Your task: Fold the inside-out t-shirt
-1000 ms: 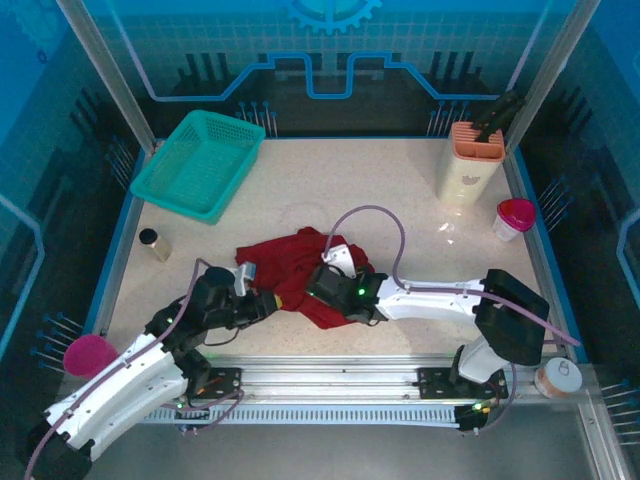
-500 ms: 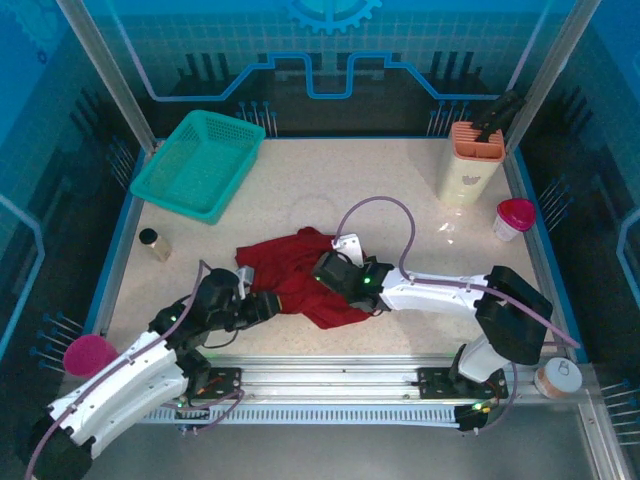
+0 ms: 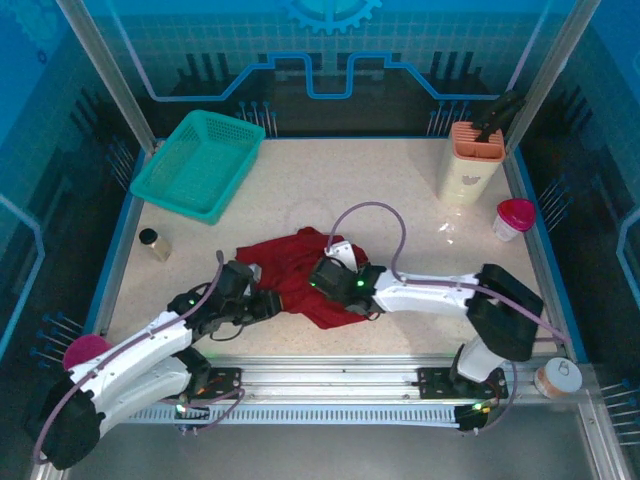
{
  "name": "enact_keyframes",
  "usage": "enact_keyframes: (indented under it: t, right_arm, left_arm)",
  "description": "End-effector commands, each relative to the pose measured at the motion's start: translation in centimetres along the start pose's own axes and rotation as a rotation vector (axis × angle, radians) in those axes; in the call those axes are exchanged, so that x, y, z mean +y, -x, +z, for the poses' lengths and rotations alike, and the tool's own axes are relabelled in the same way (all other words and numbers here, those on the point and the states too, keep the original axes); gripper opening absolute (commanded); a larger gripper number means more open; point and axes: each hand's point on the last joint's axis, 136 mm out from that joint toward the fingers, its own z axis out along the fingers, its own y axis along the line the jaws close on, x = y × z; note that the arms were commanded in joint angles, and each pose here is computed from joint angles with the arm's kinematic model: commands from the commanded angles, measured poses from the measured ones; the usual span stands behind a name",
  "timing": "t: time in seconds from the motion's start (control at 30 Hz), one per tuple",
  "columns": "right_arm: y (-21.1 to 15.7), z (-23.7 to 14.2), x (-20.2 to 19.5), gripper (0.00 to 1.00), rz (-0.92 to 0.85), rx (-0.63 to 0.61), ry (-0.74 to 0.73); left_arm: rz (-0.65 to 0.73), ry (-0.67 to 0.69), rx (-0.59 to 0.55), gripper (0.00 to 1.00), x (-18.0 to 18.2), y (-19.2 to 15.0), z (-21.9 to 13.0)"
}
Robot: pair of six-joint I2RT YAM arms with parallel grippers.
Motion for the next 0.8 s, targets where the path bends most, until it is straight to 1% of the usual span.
enact_keyframes:
  t: [0.0,0.07,0.13,0.17,0.27,0.33,0.43,0.5,0.53,0.57,0.63,0.67,0.77]
  right_arm:
    - [0.2,-1.8,3.3,0.77,-0.157,-0.052,0.309]
    - [0.6,-3.0,5.1,0.77,-0.266,-0.13,0.433]
    - [0.7,-4.1,7.0,0.78,-0.374,-0.183,0.529]
    - [1.0,-4.5,7.6,0.79,-0.405,-0.206,0.546]
    - [2.7,-4.1,7.8,0.84,-0.38,-0.255,0.496]
    - [3.5,-3.3,7.8,0.85,-0.34,-0.246,0.473]
    - [4.5,-1.5,7.1,0.86,-0.252,-0.225,0.371]
    - [4.2,0.4,4.9,0.86,-0.169,-0.198,0.22]
    - [5.5,0.5,3.7,0.86,-0.114,-0.212,0.129]
    - [5.4,1.0,1.8,0.86,-0.064,-0.192,0.015]
    - [5.1,1.1,-1.5,0.86,0.029,-0.15,-0.157]
    - [4.9,1.0,-2.7,0.86,0.077,-0.125,-0.216]
    - [4.2,0.8,-4.9,0.86,0.167,-0.076,-0.305]
  left_arm:
    - [0.056,0.018,-0.085,0.23,-0.7,1.9,-1.6]
    - [0.085,-0.008,-0.115,0.11,-1.6,2.6,-2.3]
    - [0.104,-0.042,-0.117,0.06,-2.7,2.8,-2.9]
    - [0.107,-0.058,-0.109,0.05,-3.2,2.8,-3.1]
    - [0.104,-0.101,-0.077,0.02,-4.0,2.2,-3.2]
    - [0.094,-0.119,-0.057,0.01,-4.2,1.8,-3.0]
    - [0.086,-0.138,-0.038,0.01,-4.6,1.5,-3.0]
    - [0.09,-0.15,-0.042,0.01,-4.9,1.5,-3.3]
    - [0.092,-0.156,-0.05,0.02,-5.1,1.6,-3.5]
    - [0.094,-0.163,-0.058,0.02,-5.2,1.7,-3.7]
    - [0.094,-0.172,-0.069,0.02,-5.6,1.9,-4.1]
    - [0.096,-0.179,-0.075,0.02,-5.8,2.0,-4.4]
    - [0.103,-0.199,-0.094,0.02,-6.3,2.3,-5.1]
